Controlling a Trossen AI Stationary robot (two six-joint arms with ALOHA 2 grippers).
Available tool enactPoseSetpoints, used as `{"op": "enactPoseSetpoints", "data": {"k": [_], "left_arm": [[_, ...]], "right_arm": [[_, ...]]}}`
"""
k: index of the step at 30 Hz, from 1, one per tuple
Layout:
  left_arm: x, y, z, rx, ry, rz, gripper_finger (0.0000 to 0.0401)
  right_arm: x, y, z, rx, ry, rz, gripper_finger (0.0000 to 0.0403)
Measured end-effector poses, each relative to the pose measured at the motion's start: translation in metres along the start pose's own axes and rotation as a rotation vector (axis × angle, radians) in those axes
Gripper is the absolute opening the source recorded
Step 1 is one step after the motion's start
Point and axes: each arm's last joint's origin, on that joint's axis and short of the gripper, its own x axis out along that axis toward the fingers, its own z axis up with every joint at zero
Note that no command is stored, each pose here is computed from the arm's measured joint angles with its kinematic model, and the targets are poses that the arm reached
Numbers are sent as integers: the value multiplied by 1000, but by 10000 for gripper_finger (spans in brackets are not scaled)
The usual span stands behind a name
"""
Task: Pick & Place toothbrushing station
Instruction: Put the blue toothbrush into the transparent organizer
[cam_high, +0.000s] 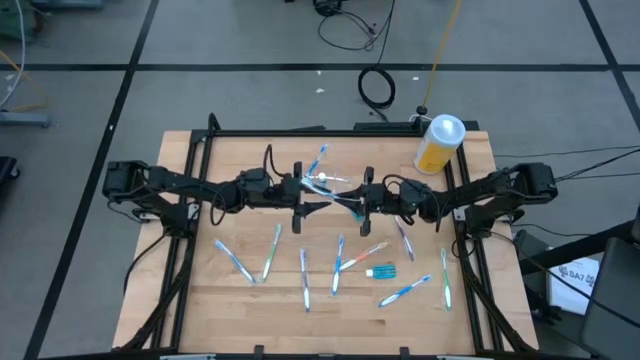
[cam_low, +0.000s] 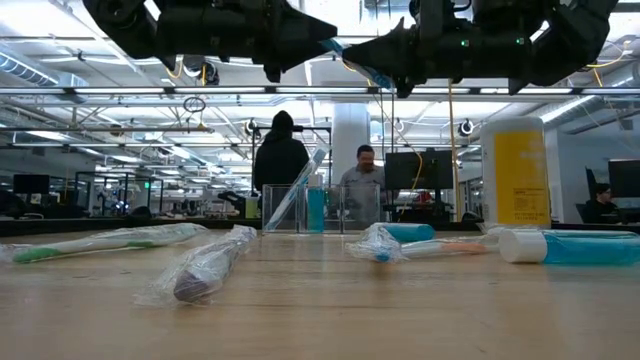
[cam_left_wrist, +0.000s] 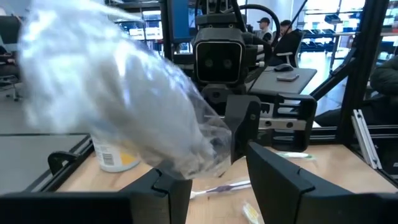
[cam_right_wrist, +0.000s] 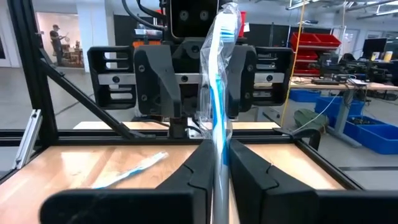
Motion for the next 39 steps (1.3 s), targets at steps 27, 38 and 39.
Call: {"op": "enactPoseSetpoints", "data": {"k": [27,38,39], "left_arm": [[-1,4,-13,-11,136,71,18],[-4,14,-24,-60,249,97,32],[-4,14,-24,-60,250,97,31]], "right_arm": [[0,0,-4,6,43,-8,108],[0,-1,-3,-26,32,-10,170],[0,0,-3,-17,32,-8,173]]}}
